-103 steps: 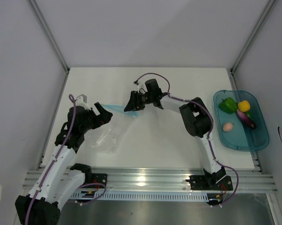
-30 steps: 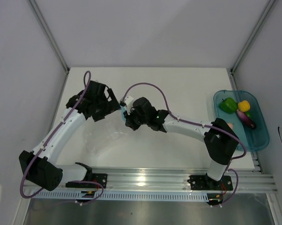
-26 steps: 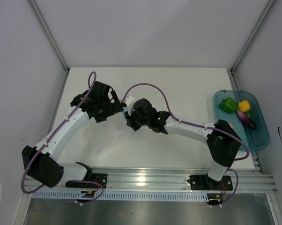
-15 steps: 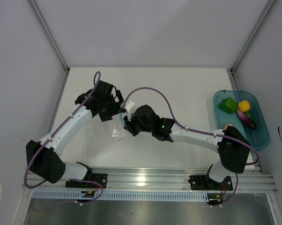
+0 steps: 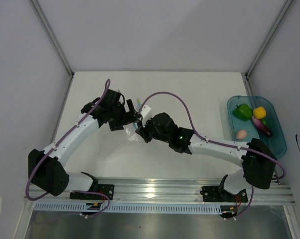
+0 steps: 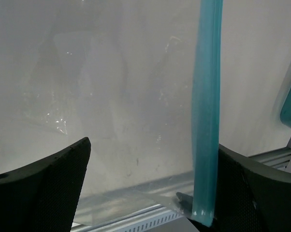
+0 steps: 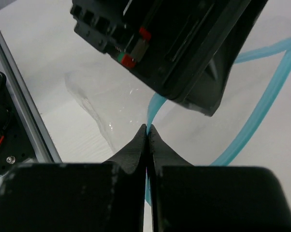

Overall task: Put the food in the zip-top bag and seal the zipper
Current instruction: Pick up the zipper food storage bag at the center of the board, then pick up the fake vegetable from the bin.

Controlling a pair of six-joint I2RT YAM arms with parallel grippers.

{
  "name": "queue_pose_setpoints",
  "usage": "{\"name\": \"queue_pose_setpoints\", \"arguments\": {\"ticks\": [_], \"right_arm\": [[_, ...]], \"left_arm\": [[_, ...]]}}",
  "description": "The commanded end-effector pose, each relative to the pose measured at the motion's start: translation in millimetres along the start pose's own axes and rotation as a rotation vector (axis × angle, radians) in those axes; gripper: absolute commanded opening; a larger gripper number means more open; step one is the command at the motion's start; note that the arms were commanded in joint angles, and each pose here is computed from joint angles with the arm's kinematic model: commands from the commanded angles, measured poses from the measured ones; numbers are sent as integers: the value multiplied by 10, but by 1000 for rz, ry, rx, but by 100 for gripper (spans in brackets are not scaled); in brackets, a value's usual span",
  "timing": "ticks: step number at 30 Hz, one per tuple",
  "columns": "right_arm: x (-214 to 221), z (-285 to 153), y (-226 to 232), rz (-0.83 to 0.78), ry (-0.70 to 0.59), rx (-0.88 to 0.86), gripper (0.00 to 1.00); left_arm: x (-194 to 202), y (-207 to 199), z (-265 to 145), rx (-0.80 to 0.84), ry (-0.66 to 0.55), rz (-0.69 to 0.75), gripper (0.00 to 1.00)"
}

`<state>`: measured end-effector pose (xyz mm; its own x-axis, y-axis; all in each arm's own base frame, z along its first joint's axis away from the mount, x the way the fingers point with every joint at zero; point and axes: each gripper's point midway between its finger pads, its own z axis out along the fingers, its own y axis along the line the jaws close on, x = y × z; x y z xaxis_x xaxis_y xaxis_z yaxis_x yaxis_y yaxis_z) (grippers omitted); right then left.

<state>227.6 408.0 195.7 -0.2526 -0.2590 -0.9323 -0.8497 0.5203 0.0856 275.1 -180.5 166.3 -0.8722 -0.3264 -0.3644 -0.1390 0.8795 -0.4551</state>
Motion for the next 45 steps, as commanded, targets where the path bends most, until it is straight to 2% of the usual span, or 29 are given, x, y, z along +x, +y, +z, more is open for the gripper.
{"name": "queue_pose_setpoints", "arguments": {"ticks": [1,4,6,10,11,13,14,17,19,20,22,23,25,26,27,32,34,38,41,42,45], "right_arm": [[-437,-150,-42,-21,-138,30,0],[-464,-184,-55,-25,-145,38,0],[-474,-198,-66,-26,-145,44,0],[-490,-210,-60,-17,-139,44,0],[-453,-213,-69,-10,-123,49,0],[-438,-204,-122,21,-104,86,1],[-350,-216,-151,30,-64,104,8],[-264,-294,-213,77,-16,152,10],[-225,-359,-253,123,0,188,20],[-196,-425,-307,133,13,222,33],[-130,-518,-373,168,40,270,45],[-162,-598,-431,179,28,308,59],[-140,-703,-475,193,43,338,73],[-197,-788,-478,207,24,343,89],[-214,-839,-489,213,20,352,99],[-323,-1278,-810,355,-43,507,99],[-260,-1437,-966,393,-25,565,100],[-191,-1961,-1634,562,-68,784,99],[-12,-2294,-2005,652,-55,889,99],[71,-2524,-2263,699,-73,977,99],[274,-2803,-2509,766,-63,1042,99]], "left_arm": [[24,-81,-29,52,5,57,95],[35,-116,-12,76,12,68,88],[32,-148,-8,94,12,75,77],[24,-186,-22,116,7,84,40],[30,-202,-28,127,8,87,21],[27,-209,-37,137,-2,90,5],[27,-213,-40,142,-5,92,1],[54,-241,-42,181,-13,113,1],[89,-242,-64,209,-28,131,1],[45,-301,-88,243,-57,144,1],[77,-299,-88,264,-66,159,1],[33,-345,-139,287,-96,169,0],[24,-370,-164,297,-116,195,0],[16,-382,-176,300,-125,203,1],[17,-389,-176,293,-132,215,1],[1,-520,-254,316,-169,278,1],[-6,-566,-286,321,-187,297,1],[22,-616,-316,344,-185,312,1],[48,-672,-331,372,-182,324,1],[63,-687,-336,379,-177,327,0],[89,-742,-370,405,-177,338,1]]}}
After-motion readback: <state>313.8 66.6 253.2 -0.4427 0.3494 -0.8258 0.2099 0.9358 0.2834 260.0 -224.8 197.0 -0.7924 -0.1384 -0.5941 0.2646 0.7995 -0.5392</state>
